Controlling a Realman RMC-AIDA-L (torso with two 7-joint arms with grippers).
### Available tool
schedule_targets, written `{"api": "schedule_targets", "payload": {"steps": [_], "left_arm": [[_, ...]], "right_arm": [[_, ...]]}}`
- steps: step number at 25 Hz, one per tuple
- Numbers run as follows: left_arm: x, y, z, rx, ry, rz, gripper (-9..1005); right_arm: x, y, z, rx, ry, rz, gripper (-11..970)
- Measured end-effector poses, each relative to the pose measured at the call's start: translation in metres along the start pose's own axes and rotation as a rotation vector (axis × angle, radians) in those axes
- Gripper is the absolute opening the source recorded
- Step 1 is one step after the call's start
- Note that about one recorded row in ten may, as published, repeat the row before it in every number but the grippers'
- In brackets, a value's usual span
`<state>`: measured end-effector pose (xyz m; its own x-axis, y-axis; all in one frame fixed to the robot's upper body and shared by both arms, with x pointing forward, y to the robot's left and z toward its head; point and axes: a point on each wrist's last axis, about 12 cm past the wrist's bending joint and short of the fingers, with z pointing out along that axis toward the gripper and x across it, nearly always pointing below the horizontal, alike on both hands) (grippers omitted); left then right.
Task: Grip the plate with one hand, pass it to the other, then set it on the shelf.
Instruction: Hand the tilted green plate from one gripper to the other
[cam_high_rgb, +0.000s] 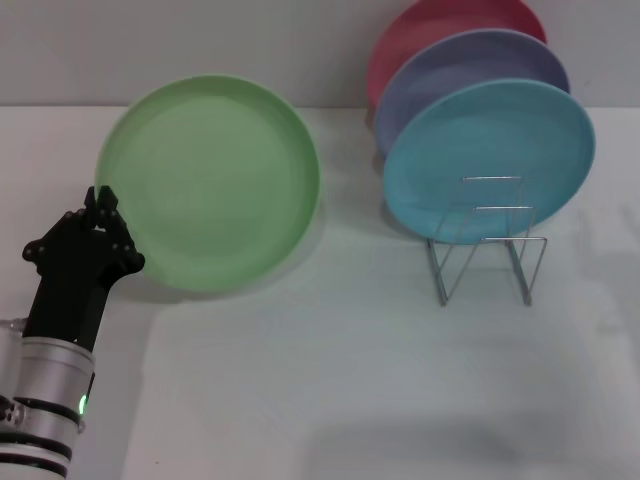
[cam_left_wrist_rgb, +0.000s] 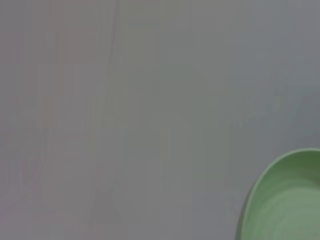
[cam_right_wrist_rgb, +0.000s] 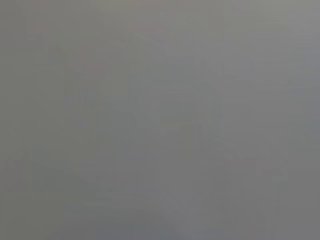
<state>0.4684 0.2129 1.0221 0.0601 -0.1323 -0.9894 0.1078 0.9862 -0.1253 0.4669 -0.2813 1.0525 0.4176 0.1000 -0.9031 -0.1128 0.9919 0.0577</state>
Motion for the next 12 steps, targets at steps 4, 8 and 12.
{"api": "schedule_targets", "payload": {"steps": [4, 8, 12], "left_arm": [[0.002, 0.001, -0.005, -0.036, 0.013, -0.021, 41], [0.002, 0.000, -0.012, -0.059, -0.005, -0.035, 41], [0.001, -0.002, -0.020, -0.059, -0.029, -0.029, 41]], "right_arm": [[0.004, 0.024, -0.006, -0.075, 0.047, 0.028, 555], [0.010, 0.044, -0.006, -0.168, 0.097, 0.066, 554], [0.015, 0.061, -0.002, -0.252, 0.137, 0.092, 554]]}}
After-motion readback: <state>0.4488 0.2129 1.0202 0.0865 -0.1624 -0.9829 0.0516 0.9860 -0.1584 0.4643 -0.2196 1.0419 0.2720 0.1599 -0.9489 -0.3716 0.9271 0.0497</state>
